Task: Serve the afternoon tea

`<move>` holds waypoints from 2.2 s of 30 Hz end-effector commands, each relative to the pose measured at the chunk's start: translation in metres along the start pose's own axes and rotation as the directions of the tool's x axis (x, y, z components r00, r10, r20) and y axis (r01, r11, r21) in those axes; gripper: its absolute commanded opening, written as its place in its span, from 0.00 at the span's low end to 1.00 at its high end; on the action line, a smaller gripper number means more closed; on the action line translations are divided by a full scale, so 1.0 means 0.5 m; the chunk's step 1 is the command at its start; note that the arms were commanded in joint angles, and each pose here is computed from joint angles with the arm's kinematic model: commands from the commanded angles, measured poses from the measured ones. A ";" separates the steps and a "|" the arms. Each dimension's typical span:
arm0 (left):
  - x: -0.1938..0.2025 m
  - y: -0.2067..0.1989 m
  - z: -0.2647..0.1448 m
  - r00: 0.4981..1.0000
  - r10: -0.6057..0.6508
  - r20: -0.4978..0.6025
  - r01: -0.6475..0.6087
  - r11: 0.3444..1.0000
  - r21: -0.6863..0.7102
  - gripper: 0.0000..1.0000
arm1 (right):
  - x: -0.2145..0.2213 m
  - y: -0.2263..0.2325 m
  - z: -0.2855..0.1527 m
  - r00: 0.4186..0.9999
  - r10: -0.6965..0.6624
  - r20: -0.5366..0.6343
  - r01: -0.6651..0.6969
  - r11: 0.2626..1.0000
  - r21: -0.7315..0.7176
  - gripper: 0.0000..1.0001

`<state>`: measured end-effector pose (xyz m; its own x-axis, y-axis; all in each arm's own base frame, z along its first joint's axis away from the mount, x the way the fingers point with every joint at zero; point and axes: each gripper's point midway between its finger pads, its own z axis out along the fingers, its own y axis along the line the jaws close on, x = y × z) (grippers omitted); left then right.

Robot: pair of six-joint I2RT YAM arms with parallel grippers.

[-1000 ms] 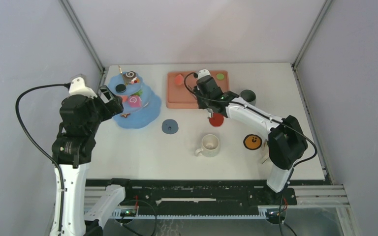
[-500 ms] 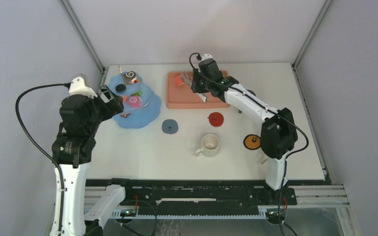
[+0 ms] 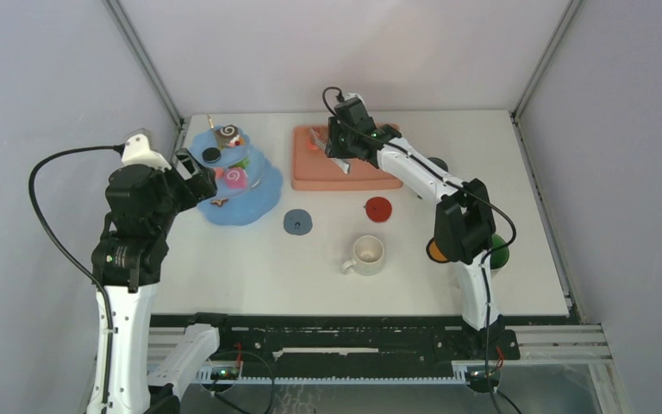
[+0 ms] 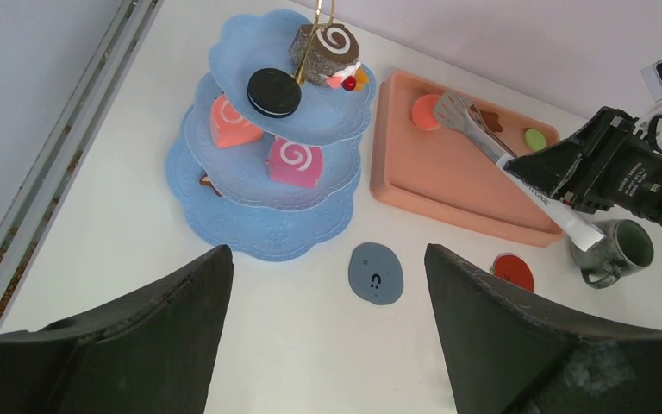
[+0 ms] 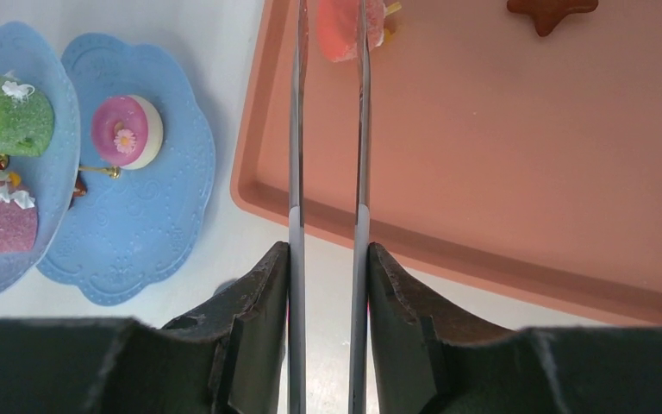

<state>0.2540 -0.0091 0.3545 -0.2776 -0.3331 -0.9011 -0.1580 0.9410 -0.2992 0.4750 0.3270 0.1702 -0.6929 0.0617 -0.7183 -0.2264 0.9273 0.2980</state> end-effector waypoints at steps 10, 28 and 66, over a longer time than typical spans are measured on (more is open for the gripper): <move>-0.028 0.005 0.001 0.999 0.008 0.048 -0.007 1.000 -0.019 0.86 | -0.050 0.004 0.013 0.997 0.040 0.067 -0.041 0.999 0.018 0.44; -0.028 0.009 -0.005 0.999 0.008 0.054 -0.006 1.000 -0.025 0.86 | -0.060 0.007 -0.008 0.995 0.035 0.098 -0.035 0.999 -0.001 0.00; 0.065 -0.186 -0.017 0.961 0.235 -0.146 -0.156 0.894 0.419 0.86 | 0.053 0.083 -0.331 0.997 -0.023 0.075 0.065 0.768 -0.637 0.00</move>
<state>0.2548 -0.1088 0.3185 -0.5366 -0.1020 -0.8377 0.2566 0.9259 -0.2771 0.3483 0.2837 0.2134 -0.7154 0.0517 -0.6968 -0.5018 0.6558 0.5639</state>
